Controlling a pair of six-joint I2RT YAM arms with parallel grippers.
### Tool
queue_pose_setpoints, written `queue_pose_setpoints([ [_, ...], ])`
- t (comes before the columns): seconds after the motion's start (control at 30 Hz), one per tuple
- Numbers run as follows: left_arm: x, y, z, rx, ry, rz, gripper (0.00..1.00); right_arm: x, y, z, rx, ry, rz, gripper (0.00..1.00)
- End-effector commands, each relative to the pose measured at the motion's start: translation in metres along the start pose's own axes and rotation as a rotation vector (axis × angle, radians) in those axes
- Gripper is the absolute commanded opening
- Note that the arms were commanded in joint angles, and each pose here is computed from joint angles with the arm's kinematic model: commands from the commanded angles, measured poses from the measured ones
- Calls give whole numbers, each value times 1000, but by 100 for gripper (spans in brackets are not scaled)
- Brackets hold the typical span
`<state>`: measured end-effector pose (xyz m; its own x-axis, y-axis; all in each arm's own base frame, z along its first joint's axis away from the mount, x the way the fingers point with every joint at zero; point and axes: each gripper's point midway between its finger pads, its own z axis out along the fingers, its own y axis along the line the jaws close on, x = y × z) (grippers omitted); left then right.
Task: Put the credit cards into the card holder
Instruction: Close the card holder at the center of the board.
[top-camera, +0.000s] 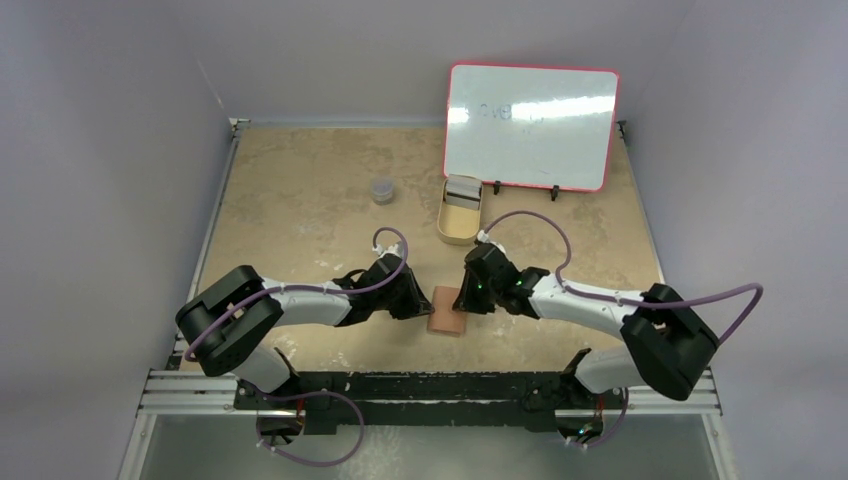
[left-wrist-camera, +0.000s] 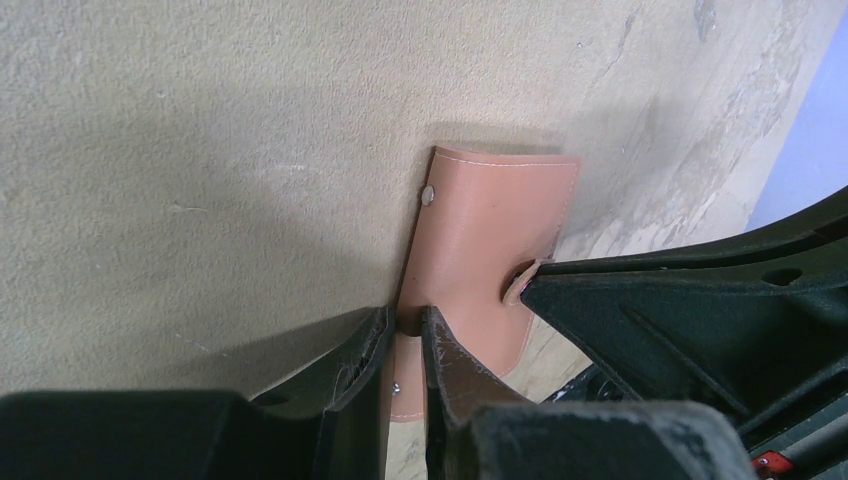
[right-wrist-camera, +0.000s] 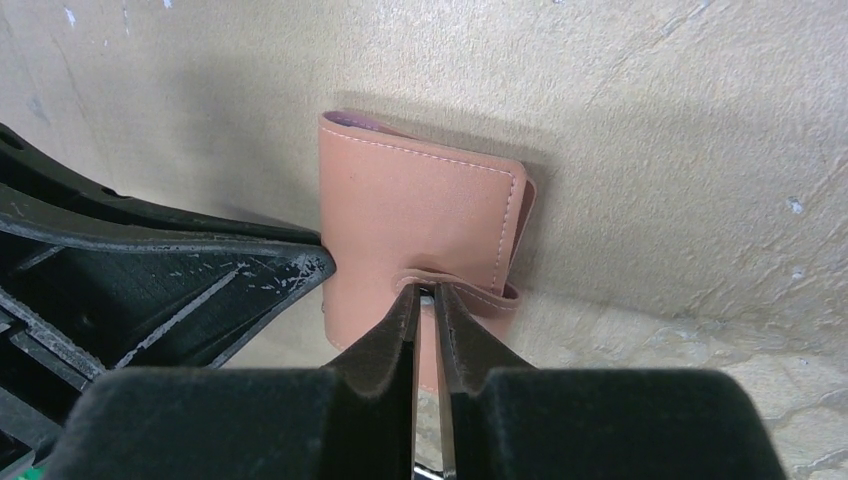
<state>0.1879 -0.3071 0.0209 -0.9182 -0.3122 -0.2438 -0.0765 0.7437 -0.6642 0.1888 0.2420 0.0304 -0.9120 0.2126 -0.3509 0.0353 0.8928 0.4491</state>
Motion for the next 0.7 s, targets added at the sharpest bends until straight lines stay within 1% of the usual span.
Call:
queue_pose_setpoints([
  [0.0,-1,-11,-2,38,-6,17,15,12,-25,7,126,60,-53,10],
  [0.23,0,-11,-2,50,-4,11,15,23,-38,16,201,132,-96,8],
  [0.57,-1,-15,-4,68,-8,24,15,59,-73,32,332,335,-163,8],
  [0.67,-3,-15,-6,65,-21,35,15,56,-72,31,340,331,-167,8],
])
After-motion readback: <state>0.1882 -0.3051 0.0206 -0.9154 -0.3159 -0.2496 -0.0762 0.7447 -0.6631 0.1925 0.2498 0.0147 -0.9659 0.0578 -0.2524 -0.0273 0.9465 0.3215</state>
